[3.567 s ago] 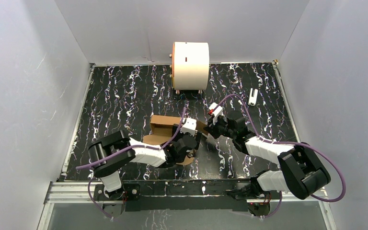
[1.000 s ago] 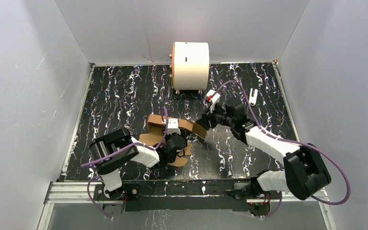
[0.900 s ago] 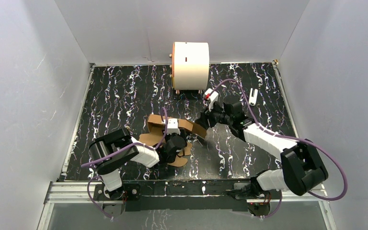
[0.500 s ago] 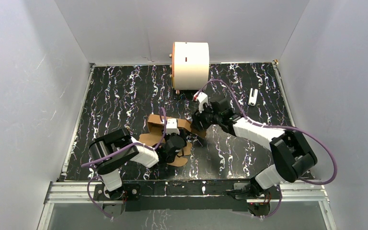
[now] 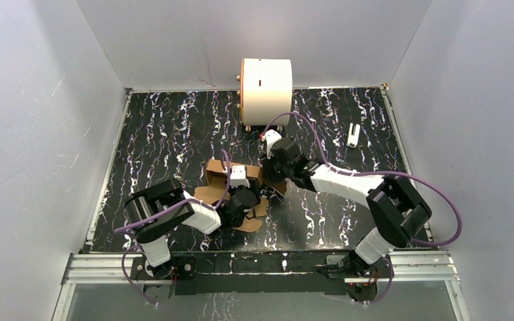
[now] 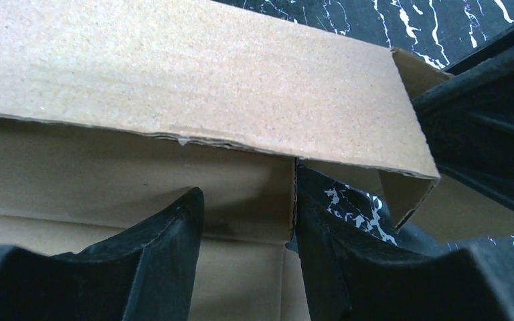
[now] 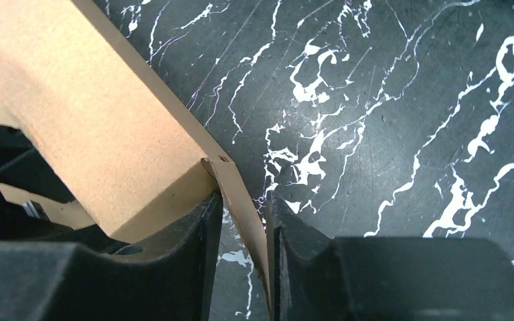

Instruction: Fold the paper box

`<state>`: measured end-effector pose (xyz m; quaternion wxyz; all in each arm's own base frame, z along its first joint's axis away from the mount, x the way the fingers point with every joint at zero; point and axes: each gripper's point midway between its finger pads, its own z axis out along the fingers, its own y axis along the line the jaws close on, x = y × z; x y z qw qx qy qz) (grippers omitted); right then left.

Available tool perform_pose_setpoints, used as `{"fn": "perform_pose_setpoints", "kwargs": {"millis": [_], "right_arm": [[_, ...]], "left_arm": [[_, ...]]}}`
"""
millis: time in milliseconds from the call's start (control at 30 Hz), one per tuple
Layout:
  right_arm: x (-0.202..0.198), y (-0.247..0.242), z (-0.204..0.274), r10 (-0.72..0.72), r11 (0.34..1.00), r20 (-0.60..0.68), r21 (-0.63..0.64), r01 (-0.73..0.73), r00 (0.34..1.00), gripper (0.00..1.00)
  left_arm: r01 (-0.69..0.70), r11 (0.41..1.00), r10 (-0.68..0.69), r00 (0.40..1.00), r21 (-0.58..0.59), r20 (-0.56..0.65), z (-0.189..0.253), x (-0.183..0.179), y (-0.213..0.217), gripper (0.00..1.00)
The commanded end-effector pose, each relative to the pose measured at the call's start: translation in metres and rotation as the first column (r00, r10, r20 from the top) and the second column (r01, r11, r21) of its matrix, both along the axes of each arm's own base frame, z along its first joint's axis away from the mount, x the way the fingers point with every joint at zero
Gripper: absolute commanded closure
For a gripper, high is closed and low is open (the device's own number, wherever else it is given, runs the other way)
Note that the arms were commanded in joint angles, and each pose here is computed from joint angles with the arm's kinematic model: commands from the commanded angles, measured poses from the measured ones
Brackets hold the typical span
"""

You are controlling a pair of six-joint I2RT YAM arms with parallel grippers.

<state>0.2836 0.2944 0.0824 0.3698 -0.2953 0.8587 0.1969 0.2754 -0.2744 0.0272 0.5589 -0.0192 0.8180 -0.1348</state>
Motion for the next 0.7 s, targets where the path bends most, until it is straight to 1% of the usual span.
{"fn": "perform_pose_setpoints", "kwargs": {"millis": [0,100,200,333,433,567,667], "right_arm": [[0.015,0.008,0.017,-0.188,0.981,-0.004,0.046,0.188,0.982,0.64],[0.015,0.006,0.013,-0.258,0.965,-0.028,0.036,0.259,0.966,0.68],[0.017,0.005,0.012,-0.286,0.957,-0.026,0.042,0.287,0.958,0.79],[0.023,0.003,0.017,-0.316,0.947,-0.005,0.050,0.316,0.949,0.82],[0.026,0.006,0.020,-0.290,0.956,0.022,0.044,0.289,0.957,0.84],[0.025,0.004,0.013,-0.243,0.970,0.030,-0.017,0.243,0.970,0.87],[0.024,0.006,0.013,-0.208,0.978,0.047,-0.008,0.209,0.977,0.89]], "left_arm": [[-0.001,1.000,0.001,0.999,0.009,-0.038,-0.015,-0.005,0.007,0.51],[0.006,1.000,-0.007,0.999,-0.006,-0.036,-0.013,-0.005,0.005,0.51],[0.016,0.999,-0.017,1.000,-0.031,-0.026,-0.005,-0.005,0.003,0.51],[0.022,0.998,-0.022,1.000,-0.064,-0.010,0.008,-0.007,0.005,0.51],[0.040,0.994,-0.040,0.999,-0.098,-0.003,0.019,-0.011,0.005,0.49],[0.082,0.985,-0.080,0.997,-0.153,0.021,0.043,-0.019,0.007,0.47],[0.073,0.983,-0.070,0.997,-0.166,0.027,0.060,-0.024,0.019,0.46]]}}
